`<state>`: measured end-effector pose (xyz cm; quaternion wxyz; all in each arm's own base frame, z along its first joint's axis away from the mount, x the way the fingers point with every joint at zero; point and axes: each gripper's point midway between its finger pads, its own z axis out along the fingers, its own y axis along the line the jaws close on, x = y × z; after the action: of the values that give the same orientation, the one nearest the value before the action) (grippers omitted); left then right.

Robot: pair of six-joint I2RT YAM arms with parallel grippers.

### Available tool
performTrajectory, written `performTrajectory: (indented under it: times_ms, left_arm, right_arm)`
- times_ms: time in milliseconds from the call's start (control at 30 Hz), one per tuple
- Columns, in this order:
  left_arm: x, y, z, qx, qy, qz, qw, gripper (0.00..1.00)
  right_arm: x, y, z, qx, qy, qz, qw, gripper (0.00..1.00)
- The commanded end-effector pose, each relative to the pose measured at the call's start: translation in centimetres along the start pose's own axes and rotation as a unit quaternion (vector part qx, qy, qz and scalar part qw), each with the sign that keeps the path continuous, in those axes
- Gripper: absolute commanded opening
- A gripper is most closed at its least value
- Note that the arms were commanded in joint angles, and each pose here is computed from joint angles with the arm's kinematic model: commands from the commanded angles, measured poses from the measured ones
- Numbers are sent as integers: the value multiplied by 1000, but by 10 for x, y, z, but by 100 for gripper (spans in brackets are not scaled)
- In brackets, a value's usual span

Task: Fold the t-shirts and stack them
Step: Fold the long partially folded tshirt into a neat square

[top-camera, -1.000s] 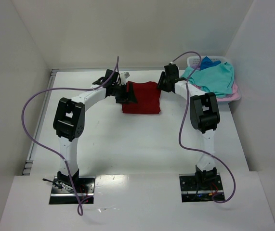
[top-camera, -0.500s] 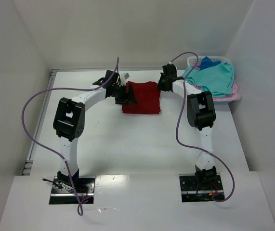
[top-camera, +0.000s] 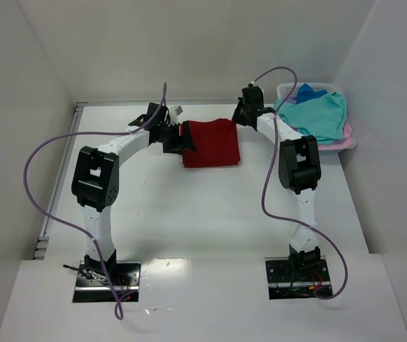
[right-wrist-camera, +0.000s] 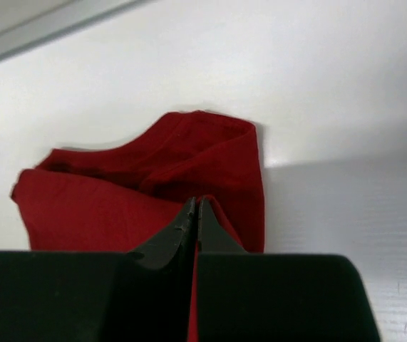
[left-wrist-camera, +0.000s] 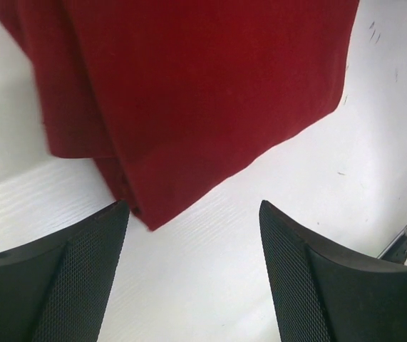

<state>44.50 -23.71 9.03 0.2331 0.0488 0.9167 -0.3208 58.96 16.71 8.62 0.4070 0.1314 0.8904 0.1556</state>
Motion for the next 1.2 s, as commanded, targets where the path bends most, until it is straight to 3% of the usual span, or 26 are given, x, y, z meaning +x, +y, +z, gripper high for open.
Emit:
performTrajectory:
  times_ms: [0,333,833,933,967,1167]
  left_arm:
    - [-22,-9,-20,9,-38,22,999,82]
    - [-18,-7,-19,7,-34,24,999,82]
    - [-13,1,-27,0,-34,20,999,82]
    - [-12,1,-29,1,-35,20,999,82]
    - [-12,1,-29,1,-35,20,999,82]
    - [-15,-4,-32,8,-40,20,999,83]
  right_arm:
    - [-66,36,-31,-40,-80,-9,996,0]
    - [-61,38,12,-40,-62,-15,997,0]
    - [-51,39,59,-52,-51,-26,997,15]
    - [-52,36,63,-44,-49,-30,997,38]
    - [-59,33,61,-42,-54,-27,997,55]
    - [-77,29,51,-28,-74,-23,997,74]
